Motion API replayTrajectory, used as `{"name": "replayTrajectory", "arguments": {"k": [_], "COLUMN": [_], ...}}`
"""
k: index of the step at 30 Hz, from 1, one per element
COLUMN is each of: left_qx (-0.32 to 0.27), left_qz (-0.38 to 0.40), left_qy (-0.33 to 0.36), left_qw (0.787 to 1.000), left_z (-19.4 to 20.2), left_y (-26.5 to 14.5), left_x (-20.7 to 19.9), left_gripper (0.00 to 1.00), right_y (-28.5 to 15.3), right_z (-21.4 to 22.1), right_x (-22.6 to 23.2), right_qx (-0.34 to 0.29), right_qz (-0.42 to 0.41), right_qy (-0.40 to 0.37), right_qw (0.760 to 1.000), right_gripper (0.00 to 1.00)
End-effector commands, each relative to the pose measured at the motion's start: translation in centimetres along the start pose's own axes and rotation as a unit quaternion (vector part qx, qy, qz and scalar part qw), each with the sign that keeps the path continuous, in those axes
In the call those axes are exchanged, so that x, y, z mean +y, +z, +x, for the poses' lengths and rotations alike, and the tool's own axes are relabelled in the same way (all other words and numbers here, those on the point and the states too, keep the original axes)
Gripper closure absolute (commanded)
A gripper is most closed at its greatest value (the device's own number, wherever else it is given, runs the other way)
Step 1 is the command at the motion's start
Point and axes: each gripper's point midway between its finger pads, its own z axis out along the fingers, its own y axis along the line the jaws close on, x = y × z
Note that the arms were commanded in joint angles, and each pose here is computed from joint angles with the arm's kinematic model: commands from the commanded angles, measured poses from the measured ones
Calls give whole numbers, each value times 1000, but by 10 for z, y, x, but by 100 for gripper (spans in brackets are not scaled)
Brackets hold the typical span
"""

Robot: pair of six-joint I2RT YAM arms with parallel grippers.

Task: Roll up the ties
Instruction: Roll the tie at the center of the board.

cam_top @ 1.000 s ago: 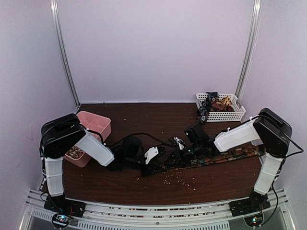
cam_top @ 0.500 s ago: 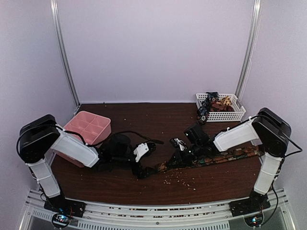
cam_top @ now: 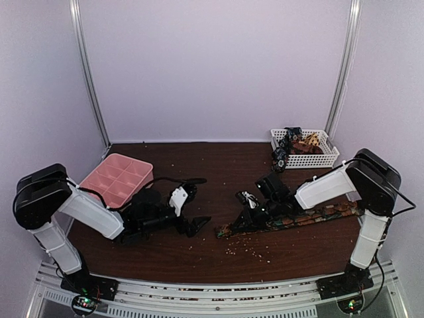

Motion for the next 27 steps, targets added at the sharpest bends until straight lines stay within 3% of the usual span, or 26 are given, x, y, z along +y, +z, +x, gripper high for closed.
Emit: {"name": "replayTrajectory", "arguments": {"k": [1,4,9,16,20,27], "left_qx": [-4,43,70,105,125,161], "left_qz": [27,73,119,150,161,178], "left_qy": [47,64,77,77,79,87], "left_qw": [999,994,987,980,976,967], "left_z": [-2,27,52,72,83,103], "left_y": [18,34,51,75,83,73], "left_x": [-24,-44,-71,-83,-86,-89], "left_gripper": [2,2,3,17,29,59], "right_y": [4,4,4,5,5,3], "right_z": [6,6,9,13,12,10], "right_x": [-18,-20,-26,-31,-30,-20], "right_qx": [7,6,8,8,6,2], "right_qz": [24,25,31,34,29,12], "right_qy": [10,11,19,28,30,32], "right_qw": [1000,1000,999,999,999,999], "right_gripper": [100,100,100,100,100,100]}}
